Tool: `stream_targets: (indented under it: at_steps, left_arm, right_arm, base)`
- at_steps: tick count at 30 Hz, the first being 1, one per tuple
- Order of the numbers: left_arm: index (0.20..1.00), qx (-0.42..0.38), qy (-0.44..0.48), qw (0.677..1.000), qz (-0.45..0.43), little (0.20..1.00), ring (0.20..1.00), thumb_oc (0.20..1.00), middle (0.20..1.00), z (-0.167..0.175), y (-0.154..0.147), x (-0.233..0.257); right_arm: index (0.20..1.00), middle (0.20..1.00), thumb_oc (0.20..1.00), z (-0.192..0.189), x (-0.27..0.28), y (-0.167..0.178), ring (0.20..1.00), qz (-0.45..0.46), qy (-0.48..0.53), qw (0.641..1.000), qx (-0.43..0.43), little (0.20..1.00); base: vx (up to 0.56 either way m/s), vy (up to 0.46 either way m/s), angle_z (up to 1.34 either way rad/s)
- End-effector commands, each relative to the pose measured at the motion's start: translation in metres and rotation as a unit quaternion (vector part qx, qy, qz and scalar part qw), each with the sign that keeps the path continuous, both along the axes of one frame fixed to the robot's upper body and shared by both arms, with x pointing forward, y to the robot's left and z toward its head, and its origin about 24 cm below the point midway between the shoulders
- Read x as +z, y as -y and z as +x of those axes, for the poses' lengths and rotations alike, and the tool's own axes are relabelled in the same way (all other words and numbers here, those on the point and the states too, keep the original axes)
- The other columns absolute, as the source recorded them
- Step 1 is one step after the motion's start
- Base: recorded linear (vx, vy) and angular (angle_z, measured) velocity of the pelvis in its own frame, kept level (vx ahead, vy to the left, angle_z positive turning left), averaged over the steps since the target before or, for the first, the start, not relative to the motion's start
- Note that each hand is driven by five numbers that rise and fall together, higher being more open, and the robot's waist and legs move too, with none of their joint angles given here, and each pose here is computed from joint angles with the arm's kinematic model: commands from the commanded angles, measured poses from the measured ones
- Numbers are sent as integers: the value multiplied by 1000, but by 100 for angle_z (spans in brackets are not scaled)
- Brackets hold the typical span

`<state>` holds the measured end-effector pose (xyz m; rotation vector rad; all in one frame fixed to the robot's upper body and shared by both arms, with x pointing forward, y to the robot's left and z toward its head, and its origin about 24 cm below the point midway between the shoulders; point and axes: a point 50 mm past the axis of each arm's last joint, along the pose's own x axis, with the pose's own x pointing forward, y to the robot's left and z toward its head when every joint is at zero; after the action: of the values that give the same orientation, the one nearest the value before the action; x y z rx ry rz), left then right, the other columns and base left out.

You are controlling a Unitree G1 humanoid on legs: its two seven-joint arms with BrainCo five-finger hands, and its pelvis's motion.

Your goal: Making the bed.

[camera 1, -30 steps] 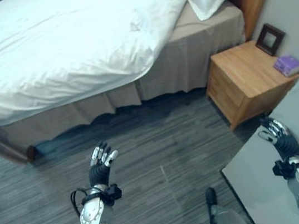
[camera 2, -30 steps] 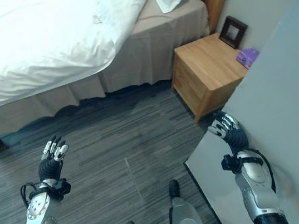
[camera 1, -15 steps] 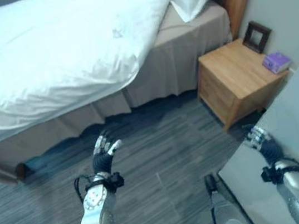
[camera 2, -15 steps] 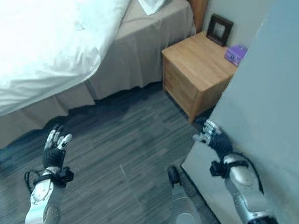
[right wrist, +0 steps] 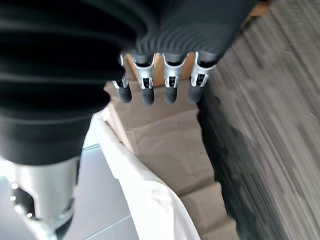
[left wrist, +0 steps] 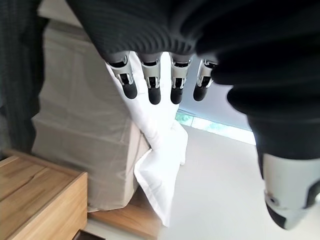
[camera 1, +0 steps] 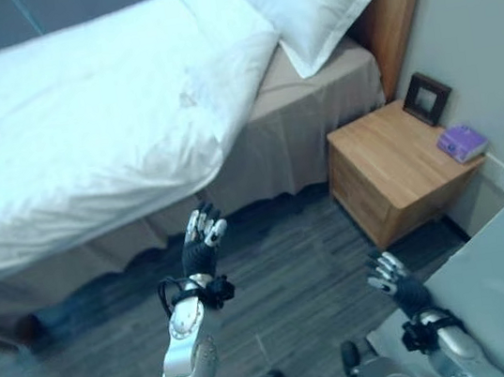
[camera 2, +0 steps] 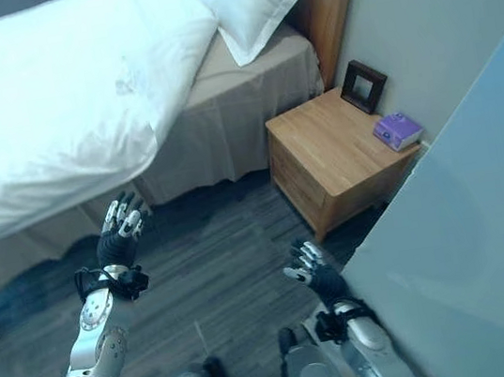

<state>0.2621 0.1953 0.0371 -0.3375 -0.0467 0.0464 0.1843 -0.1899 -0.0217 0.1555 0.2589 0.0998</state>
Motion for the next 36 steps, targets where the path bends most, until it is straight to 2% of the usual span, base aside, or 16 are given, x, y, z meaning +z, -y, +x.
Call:
stream_targets:
  at_steps: [1,11,12,13,18,21,27,36]
  left_arm:
    - [1000,16,57,997,48,1000,1000,1000,1000,-2,-21,24]
    - [1000,73,7,995,62,1000,1000,1000,1000,-17,-49,4]
    - [1000,80,6,995,63,1000,1000,1000,1000,-18,-52,4]
    - [1000,102,9,992,80,1000,1000,1000,1000,-22,-64,10]
    - [1000,107,24,987,119,1000,1000,1000,1000,-22,-74,22]
    - [1000,92,32,989,115,1000,1000,1000,1000,-18,-68,25]
    - [1000,32,28,992,118,1000,1000,1000,1000,2,-41,20]
    - [1000,6,-8,994,109,1000,1000,1000,1000,-5,-30,-1]
  right_arm:
    - [1000,1000,1000,49,73,78,1000,-55,168,976,-129,1000]
    - [1000,1000,1000,52,75,79,1000,-49,177,973,-142,1000]
    - [1000,1000,1000,54,76,76,1000,-36,182,972,-147,1000]
    - [1000,1000,1000,63,78,59,1000,-1,192,973,-127,1000]
    - [1000,1000,1000,67,76,42,1000,0,185,979,-85,1000]
    - [1000,1000,1000,62,68,45,1000,-2,167,982,-88,1000]
    - [1000,1000,1000,52,61,52,1000,-3,153,984,-96,1000]
    - [1000,1000,1000,53,60,54,1000,-15,150,984,-92,1000]
  base:
    - [434,72,42]
    - [324,116,-11]
    - [370,331,-47]
    - [296,273,-71]
    - [172,179,-83]
    - [203,102,-37]
    - [206,49,68]
    - [114,-35,42]
